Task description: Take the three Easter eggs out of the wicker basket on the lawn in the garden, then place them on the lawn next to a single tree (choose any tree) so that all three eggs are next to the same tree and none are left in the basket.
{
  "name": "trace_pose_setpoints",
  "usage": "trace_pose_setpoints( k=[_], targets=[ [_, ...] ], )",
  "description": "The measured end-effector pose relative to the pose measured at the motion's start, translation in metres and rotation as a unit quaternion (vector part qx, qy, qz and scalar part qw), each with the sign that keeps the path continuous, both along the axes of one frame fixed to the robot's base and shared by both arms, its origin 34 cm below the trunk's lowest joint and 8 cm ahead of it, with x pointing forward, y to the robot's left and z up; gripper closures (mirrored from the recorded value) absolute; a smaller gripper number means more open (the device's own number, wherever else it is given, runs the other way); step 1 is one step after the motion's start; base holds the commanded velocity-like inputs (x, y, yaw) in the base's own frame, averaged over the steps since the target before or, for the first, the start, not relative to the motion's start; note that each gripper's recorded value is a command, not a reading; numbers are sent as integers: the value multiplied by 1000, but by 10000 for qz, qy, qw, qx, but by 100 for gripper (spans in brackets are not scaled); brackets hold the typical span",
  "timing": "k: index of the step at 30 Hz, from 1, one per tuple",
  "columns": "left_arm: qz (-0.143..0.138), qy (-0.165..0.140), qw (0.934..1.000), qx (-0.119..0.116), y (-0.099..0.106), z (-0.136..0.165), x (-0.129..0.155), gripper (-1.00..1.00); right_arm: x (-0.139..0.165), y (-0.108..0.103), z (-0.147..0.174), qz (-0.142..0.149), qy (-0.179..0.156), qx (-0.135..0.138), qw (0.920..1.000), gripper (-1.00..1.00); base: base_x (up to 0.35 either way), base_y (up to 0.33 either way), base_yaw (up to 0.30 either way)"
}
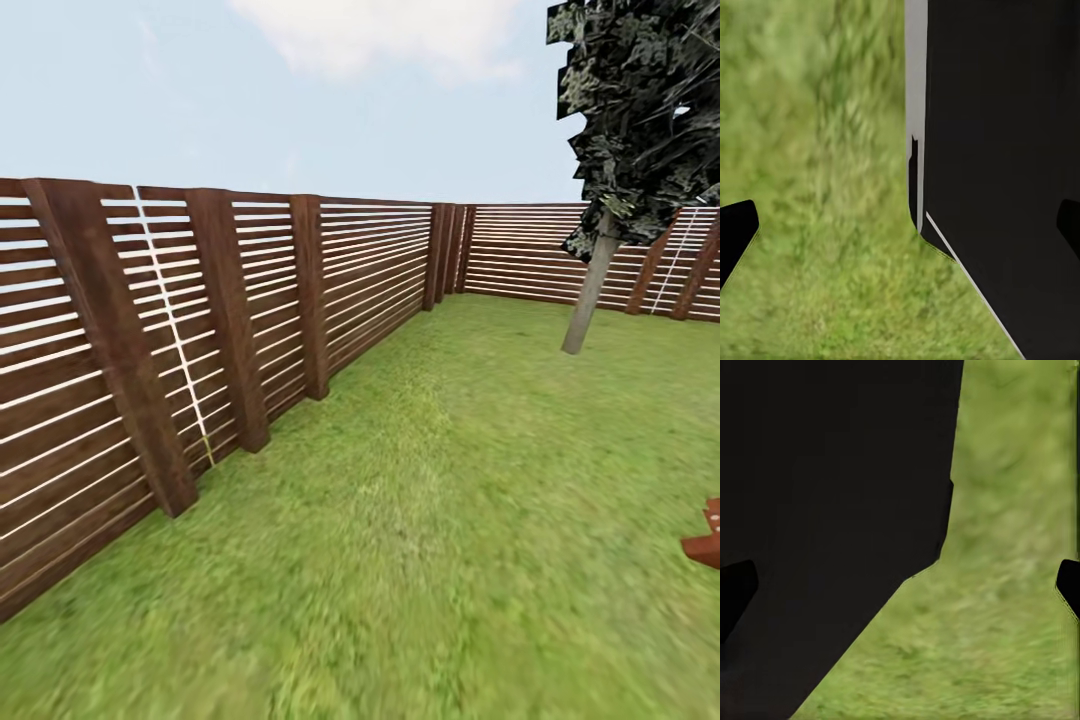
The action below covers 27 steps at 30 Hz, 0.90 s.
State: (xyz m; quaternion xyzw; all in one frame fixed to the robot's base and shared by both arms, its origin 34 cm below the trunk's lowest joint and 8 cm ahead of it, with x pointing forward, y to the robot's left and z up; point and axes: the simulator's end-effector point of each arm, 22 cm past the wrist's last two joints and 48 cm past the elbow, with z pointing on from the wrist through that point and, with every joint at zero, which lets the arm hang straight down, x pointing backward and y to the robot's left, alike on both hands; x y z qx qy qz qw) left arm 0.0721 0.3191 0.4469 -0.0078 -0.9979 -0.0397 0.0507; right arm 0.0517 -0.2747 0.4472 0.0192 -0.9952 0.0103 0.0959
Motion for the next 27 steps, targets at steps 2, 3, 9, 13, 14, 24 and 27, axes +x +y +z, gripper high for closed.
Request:
trace_pose_setpoints(
  k=[2,3,9,13,14,24,27],
  targets=[
    [-1,0,10000,0,0,0,0,-100,0,0,0,2,0,-1,10000,-100,334,0,-1],
    [-1,0,10000,0,0,0,0,-100,0,0,0,1,0,0,10000,-100,334,0,0],
    [1,0,10000,0,0,0,0,-100,0,0,0,2,1,2,10000,-100,334,0,0],
    [1,0,10000,0,0,0,0,-100,0,0,0,2,1,0,10000,-100,334,0,0],
    [-1,0,10000,0,0,0,0,-100,0,0,0,2,1,0,10000,-100,334,0,0],
    [0,0,10000,0,0,0,0,-100,0,0,0,5,0,0,10000,-100,334,0,0],
    [-1,0,10000,0,0,0,0,-100,0,0,0,7,0,-1,10000,-100,334,0,-44]
  ],
)
